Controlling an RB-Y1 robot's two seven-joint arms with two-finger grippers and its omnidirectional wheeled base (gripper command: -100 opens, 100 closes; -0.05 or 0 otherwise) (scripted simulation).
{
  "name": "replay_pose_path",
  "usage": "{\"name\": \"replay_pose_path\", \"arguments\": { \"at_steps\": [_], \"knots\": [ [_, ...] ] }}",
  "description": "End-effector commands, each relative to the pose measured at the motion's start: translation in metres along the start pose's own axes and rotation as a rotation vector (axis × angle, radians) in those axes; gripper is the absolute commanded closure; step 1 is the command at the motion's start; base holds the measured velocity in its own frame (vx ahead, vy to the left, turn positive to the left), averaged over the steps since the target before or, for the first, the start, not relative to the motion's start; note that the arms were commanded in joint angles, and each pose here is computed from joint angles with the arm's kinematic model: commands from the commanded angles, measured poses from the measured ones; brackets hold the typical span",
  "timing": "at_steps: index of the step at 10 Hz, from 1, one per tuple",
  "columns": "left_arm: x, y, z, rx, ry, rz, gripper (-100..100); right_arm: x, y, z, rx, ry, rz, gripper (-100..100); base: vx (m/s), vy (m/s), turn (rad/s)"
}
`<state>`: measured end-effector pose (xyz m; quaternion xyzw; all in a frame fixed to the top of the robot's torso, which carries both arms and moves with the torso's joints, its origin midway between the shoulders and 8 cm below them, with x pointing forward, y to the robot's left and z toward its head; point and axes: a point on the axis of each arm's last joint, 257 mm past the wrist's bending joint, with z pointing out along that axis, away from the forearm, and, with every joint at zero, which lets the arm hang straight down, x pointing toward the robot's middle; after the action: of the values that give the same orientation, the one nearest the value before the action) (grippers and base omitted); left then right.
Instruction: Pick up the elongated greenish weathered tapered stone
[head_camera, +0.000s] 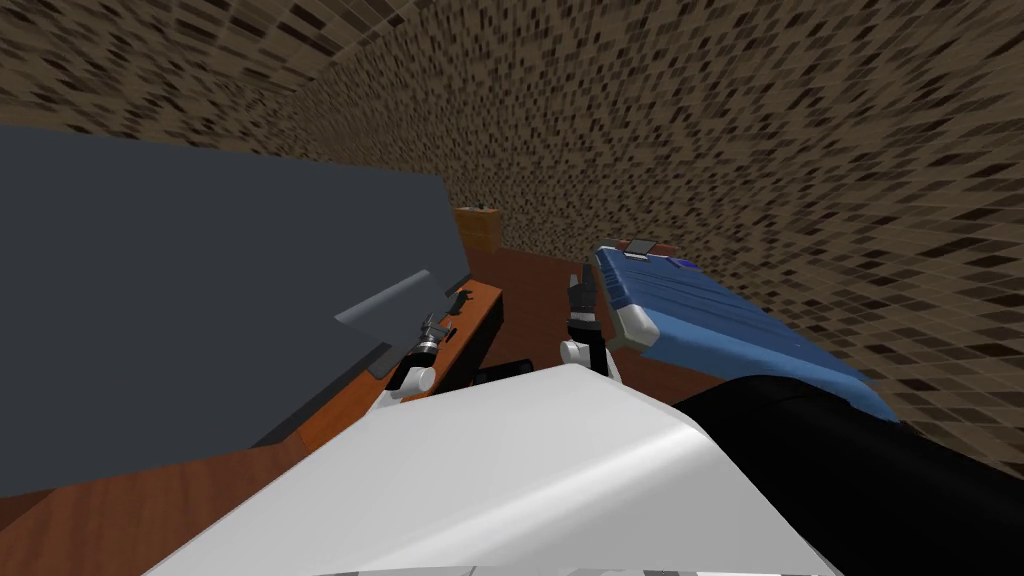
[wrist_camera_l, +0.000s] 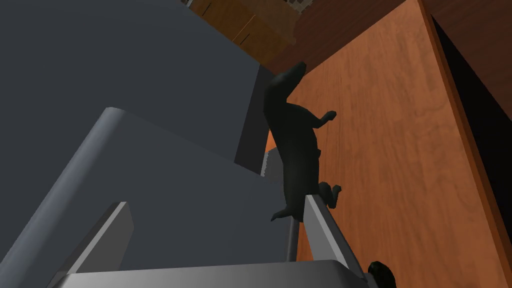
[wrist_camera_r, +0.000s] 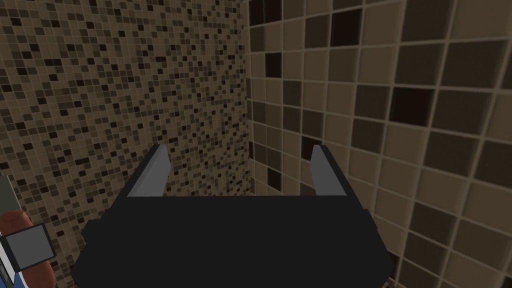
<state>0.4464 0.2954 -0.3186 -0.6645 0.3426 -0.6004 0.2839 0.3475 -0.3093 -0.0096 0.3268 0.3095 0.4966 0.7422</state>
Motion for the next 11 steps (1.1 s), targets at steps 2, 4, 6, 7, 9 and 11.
{"name": "replay_pose_path", "arguments": {
  "at_steps": [2,4,6,7,9,11],
  "knots": [
    [-0.026,0.022,0.000,-0.080,-0.058,-0.070,-100,0.000,0.000,0.000,0.000,0.000,0.000,0,-0.020,0.047,-0.200],
    [-0.052,0.040,-0.003,-0.137,-0.115,-0.108,-100,0.000,0.000,0.000,0.000,0.000,0.000,0,-0.014,0.014,-0.065],
    [-0.070,0.052,-0.005,-0.182,-0.161,-0.152,-100,0.000,0.000,0.000,0.000,0.000,0.000,0,-0.024,0.041,-0.200],
    [-0.073,0.053,-0.006,-0.184,-0.166,-0.151,-100,0.000,0.000,0.000,0.000,0.000,0.000,0,-0.008,0.015,0.038],
    [-0.100,0.069,-0.008,-0.249,-0.238,-0.222,-100,0.000,0.000,0.000,0.000,0.000,0.000,0,-0.013,0.028,-0.237],
    [-0.122,0.082,-0.016,-0.294,-0.303,-0.271,-100,0.000,0.000,0.000,0.000,0.000,0.000,0,-0.018,0.035,-0.131]
  ]
}}
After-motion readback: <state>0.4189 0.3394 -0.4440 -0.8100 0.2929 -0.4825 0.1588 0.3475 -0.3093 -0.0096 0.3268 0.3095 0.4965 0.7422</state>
